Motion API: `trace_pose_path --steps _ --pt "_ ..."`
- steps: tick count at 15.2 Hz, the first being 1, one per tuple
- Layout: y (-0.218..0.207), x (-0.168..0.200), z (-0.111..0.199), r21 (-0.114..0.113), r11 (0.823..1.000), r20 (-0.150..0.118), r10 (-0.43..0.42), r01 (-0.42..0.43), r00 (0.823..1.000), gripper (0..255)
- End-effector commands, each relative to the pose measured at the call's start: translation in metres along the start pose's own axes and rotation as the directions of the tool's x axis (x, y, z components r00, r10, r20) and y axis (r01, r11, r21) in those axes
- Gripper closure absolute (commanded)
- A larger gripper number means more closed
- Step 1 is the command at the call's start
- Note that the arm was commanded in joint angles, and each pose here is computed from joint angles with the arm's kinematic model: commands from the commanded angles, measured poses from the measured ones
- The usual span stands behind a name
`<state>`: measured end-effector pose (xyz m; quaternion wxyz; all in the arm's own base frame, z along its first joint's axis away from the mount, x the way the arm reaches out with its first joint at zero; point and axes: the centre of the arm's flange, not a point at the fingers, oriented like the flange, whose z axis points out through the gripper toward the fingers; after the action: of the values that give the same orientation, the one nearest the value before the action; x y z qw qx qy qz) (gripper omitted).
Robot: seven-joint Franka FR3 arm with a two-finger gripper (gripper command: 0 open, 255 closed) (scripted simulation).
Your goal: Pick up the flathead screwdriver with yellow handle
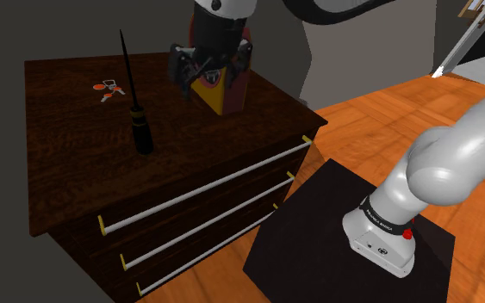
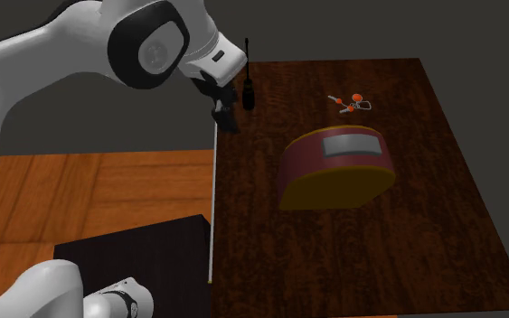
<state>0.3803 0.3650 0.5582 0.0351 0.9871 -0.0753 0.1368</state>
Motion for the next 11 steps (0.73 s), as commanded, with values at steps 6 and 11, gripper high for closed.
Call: trace_pose_path --steps 6,11 --pt "-0.09 0.008 -0.005 0.018 1.0 -0.076 0.005 -0.004 0.997 0" --pt "-0.125 0.007 0.003 0.024 1.0 -0.105 0.007 -0.004 0.994 0"
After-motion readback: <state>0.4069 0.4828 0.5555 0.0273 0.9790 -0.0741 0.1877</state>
